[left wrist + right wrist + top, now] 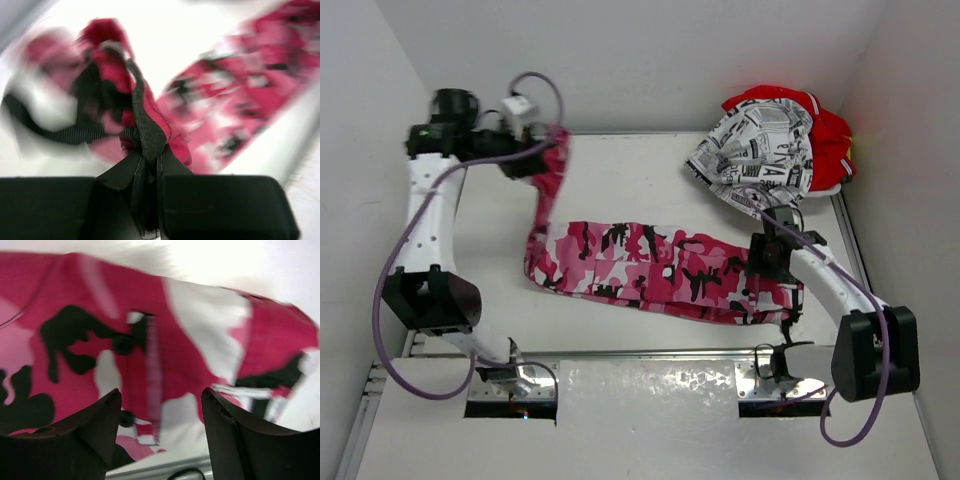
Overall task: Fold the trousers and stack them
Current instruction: Fold the trousers
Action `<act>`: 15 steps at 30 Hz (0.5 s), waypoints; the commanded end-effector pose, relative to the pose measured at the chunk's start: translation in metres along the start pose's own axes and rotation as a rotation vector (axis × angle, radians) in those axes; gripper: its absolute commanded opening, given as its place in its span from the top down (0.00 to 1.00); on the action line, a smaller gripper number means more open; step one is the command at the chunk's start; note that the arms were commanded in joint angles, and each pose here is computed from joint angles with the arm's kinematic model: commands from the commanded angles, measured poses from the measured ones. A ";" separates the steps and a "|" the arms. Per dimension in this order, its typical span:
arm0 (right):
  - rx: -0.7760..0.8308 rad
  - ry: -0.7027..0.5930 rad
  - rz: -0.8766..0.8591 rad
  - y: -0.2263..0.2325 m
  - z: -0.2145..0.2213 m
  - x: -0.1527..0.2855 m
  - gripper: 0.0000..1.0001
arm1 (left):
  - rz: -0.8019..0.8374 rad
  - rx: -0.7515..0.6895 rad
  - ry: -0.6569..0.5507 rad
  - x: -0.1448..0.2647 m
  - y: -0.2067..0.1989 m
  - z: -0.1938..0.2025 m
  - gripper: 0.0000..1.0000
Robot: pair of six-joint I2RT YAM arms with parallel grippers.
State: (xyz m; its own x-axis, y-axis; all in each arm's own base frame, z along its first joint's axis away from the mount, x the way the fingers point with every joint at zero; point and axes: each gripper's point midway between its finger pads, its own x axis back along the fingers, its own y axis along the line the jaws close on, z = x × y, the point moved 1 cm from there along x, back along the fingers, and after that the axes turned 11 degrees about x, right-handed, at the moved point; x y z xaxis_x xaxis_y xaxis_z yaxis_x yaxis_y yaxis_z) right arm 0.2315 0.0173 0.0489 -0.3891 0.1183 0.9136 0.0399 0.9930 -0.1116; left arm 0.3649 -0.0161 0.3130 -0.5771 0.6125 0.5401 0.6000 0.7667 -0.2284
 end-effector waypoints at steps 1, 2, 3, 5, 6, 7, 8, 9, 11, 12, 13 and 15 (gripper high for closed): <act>-0.142 -0.003 0.135 -0.035 -0.008 0.019 0.37 | 0.212 -0.006 -0.039 -0.024 -0.080 -0.017 1.00; -0.167 -0.009 0.128 -0.038 -0.006 0.021 0.35 | 0.275 0.005 0.007 -0.042 -0.101 -0.004 1.00; -0.216 -0.030 0.135 -0.047 -0.007 0.025 0.34 | 0.299 0.004 0.003 -0.050 -0.115 -0.005 1.00; -0.261 -0.020 0.149 -0.059 0.000 0.027 0.33 | 0.351 0.028 0.061 -0.071 -0.138 0.017 1.00; -0.269 -0.014 0.166 -0.066 0.003 0.028 0.33 | 0.359 0.038 0.049 -0.075 -0.144 0.017 1.00; -0.267 0.002 0.175 -0.068 0.008 0.027 0.32 | 0.366 0.047 0.060 -0.079 -0.149 0.022 1.00; -0.268 0.025 0.182 -0.070 0.016 0.024 0.32 | 0.389 0.057 0.099 -0.088 -0.159 0.036 1.00; -0.279 0.032 0.179 -0.071 0.018 0.022 0.31 | 0.388 0.070 0.100 -0.092 -0.162 0.039 1.00; -0.283 0.061 0.178 -0.070 0.030 0.013 0.30 | 0.400 0.079 0.135 -0.101 -0.172 0.053 1.00; -0.297 0.064 0.173 -0.071 0.034 0.007 0.29 | 0.405 0.080 0.144 -0.106 -0.179 0.058 1.00; -0.300 0.060 0.160 -0.069 0.035 0.002 0.28 | 0.396 0.085 0.143 -0.109 -0.177 0.060 1.00; -0.288 0.012 0.062 -0.057 0.024 -0.008 0.27 | 0.407 0.075 0.131 -0.118 -0.187 0.060 1.00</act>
State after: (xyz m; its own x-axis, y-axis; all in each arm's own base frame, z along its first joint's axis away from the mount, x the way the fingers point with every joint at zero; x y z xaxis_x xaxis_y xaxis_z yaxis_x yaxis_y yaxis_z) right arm 0.1937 -0.0489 0.0455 -0.2957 0.2522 0.9214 0.3574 0.9237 -0.1382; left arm 0.2784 -0.2012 0.2122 -0.1426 0.8027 0.5791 0.6600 0.5131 -0.5487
